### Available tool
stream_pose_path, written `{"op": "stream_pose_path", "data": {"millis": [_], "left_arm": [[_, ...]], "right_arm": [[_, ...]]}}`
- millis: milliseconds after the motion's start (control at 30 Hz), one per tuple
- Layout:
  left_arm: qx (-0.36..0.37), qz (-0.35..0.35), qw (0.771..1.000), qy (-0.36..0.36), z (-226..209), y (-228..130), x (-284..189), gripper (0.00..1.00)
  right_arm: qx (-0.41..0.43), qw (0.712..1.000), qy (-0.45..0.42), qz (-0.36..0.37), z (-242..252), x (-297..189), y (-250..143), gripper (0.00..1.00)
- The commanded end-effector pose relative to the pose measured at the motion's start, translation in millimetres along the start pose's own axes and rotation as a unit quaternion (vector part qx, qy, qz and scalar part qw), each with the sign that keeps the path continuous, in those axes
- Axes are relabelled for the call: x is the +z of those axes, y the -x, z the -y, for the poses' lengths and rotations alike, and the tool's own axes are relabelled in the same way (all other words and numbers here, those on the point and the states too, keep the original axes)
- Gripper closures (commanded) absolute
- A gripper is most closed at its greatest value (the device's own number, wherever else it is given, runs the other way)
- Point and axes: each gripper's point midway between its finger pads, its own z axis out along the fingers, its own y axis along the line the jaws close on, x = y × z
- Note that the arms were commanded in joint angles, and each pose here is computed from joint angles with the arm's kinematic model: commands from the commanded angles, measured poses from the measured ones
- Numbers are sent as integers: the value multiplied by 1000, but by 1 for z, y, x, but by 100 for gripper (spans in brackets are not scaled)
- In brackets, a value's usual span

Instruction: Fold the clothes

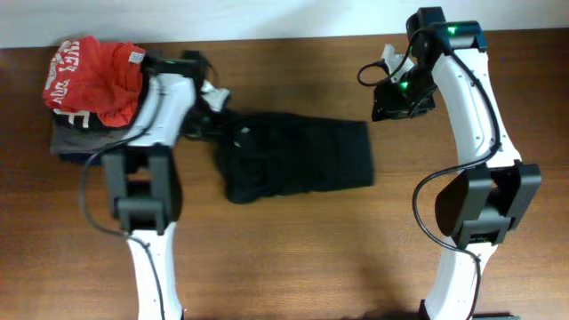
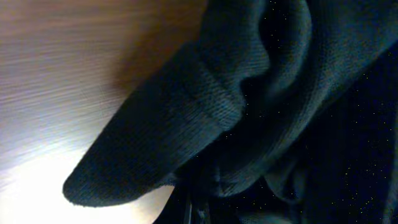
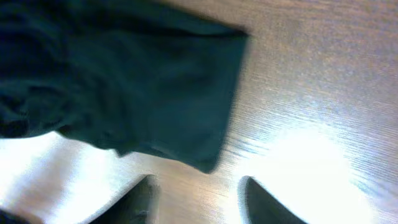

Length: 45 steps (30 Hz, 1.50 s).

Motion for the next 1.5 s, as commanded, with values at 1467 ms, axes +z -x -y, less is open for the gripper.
{"op": "stream_pose_path", "data": {"millis": [1467], "left_arm": [[230,164,959,10,242,16,-77,99]], "right_arm": [[128,971,201,37,-70,210,-7,96]]}}
